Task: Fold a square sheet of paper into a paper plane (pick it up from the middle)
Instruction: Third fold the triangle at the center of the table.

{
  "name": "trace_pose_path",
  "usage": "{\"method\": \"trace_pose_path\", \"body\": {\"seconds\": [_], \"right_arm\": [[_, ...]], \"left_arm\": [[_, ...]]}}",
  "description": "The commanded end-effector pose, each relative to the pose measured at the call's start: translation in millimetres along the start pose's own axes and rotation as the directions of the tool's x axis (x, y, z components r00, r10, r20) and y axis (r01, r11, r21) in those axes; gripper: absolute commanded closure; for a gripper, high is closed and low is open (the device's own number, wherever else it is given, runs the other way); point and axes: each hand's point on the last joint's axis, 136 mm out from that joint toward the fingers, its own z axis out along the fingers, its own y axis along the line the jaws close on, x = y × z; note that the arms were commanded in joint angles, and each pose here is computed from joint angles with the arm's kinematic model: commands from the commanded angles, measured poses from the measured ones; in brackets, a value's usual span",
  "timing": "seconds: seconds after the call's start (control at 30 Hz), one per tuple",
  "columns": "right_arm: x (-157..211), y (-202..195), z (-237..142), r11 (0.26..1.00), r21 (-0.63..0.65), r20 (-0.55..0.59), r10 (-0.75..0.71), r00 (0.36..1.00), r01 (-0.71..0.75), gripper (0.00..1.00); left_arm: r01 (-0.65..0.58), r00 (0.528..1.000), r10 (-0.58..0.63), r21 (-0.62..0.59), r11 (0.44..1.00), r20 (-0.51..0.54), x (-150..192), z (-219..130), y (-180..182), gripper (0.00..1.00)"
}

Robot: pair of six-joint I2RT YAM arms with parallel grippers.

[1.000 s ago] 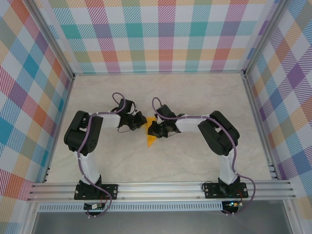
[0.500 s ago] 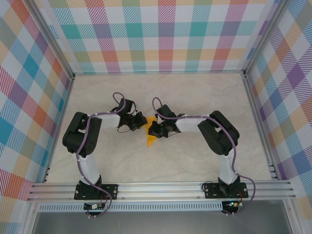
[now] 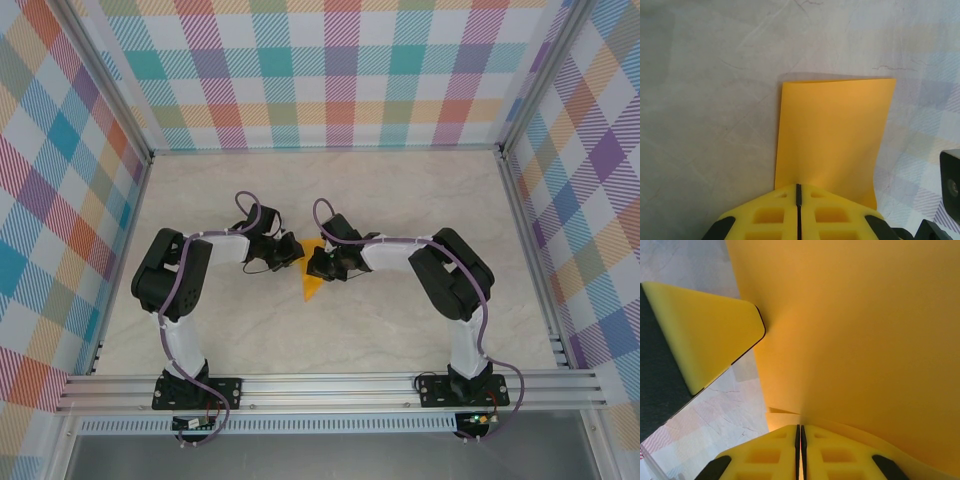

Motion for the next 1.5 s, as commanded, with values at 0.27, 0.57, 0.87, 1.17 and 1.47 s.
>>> {"method": "trace_pose_path", "body": {"seconds": [0.27,0.57,0.87,1.17,1.47], "right_arm": [[0.4,-8.0,-2.9,0.999,0.034,-0.001,0.031,1.000,-0.031,0.91],[2.5,-9.7,-1.1,0.999,0.035,-0.013,0.027,1.000,-0.027,0.96],[3.5,-11.6,0.3,0.999,0.039,-0.018,0.032,0.999,-0.032,0.96],[3.6,-11.3,0.2,0.999,0.037,-0.019,0.034,0.999,-0.033,0.96],[4.0,-10.5,-0.2,0.999,0.033,-0.019,0.039,0.999,-0.038,0.96]], "left_arm": [[-0.004,1.000,0.004,-0.016,1.000,-0.006,6.4,-8.5,-5.1,0.92],[0.003,0.999,-0.002,0.024,1.000,-0.046,40.7,-35.1,-8.4,0.96],[0.000,0.991,0.000,-0.004,1.000,-0.136,66.8,-20.1,-0.7,1.00],[0.002,0.991,-0.008,-0.045,0.999,-0.132,63.6,-10.6,8.3,1.00],[-0.014,0.996,0.013,-0.014,1.000,-0.090,56.5,-18.0,-3.1,1.00]]}}
